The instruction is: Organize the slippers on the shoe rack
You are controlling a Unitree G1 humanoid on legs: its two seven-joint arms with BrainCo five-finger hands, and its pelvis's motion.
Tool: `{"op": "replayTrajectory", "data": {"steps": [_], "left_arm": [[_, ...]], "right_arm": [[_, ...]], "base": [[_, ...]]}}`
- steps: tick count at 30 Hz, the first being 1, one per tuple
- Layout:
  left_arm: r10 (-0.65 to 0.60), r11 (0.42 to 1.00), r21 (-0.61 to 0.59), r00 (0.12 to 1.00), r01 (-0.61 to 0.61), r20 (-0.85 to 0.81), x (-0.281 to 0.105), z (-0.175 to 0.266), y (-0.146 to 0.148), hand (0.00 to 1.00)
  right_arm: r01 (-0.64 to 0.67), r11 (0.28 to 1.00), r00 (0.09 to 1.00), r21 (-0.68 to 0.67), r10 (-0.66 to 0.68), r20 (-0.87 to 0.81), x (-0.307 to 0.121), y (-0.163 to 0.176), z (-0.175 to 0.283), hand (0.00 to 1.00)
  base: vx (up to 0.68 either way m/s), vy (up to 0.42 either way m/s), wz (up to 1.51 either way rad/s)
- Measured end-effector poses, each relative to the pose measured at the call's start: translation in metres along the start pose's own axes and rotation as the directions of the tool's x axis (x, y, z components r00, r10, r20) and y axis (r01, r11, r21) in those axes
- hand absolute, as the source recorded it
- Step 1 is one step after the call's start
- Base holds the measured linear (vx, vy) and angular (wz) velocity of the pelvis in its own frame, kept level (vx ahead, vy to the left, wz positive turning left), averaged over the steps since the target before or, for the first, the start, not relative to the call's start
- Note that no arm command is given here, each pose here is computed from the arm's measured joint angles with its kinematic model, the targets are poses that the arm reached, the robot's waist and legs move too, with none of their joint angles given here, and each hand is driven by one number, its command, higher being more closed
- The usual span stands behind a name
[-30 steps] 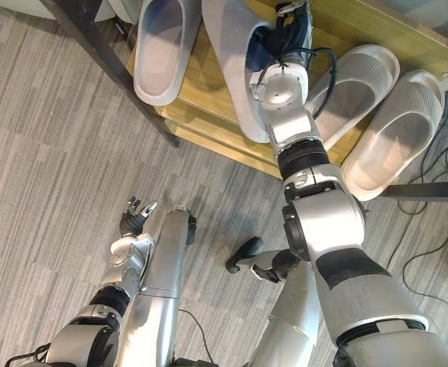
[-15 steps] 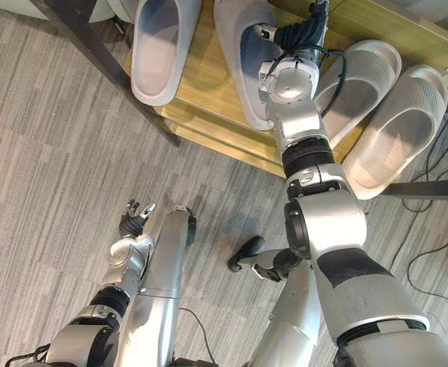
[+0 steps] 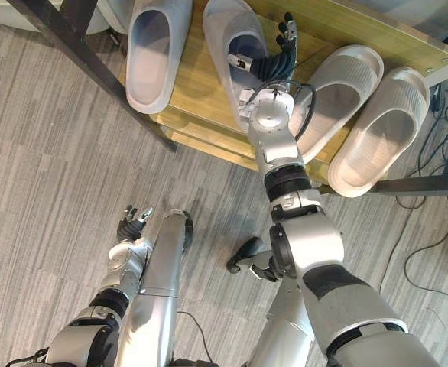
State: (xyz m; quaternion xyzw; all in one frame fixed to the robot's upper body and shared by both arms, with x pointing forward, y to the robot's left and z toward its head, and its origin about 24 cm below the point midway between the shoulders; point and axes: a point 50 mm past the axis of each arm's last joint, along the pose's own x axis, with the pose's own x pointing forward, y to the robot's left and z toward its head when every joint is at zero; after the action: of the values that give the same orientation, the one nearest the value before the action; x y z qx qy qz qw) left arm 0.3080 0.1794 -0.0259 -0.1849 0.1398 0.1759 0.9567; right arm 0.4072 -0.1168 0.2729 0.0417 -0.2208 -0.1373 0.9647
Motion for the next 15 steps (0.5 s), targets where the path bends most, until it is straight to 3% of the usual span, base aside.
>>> {"op": "replayTrajectory", "data": {"steps": [8, 15], "left_arm": [[0.02, 0.999, -0.026, 0.999, -0.021, -0.024, 0.0, -0.003, 0.003, 0.0], [0.024, 1.0, -0.015, 0.999, -0.024, -0.022, 0.0, -0.002, 0.004, 0.0]], "right_arm": [[-0.013, 0.971, 0.997, 0.237, 0.029, -0.068, -0.023, 0.006, -0.021, 0.0], [-0.051, 0.894, 0.988, 0.446, 0.109, -0.106, -0.036, 0.02, -0.028, 0.0]], "base": [[-0.03, 0.042, -0.03], [-0.03, 0.042, 0.0]]}}
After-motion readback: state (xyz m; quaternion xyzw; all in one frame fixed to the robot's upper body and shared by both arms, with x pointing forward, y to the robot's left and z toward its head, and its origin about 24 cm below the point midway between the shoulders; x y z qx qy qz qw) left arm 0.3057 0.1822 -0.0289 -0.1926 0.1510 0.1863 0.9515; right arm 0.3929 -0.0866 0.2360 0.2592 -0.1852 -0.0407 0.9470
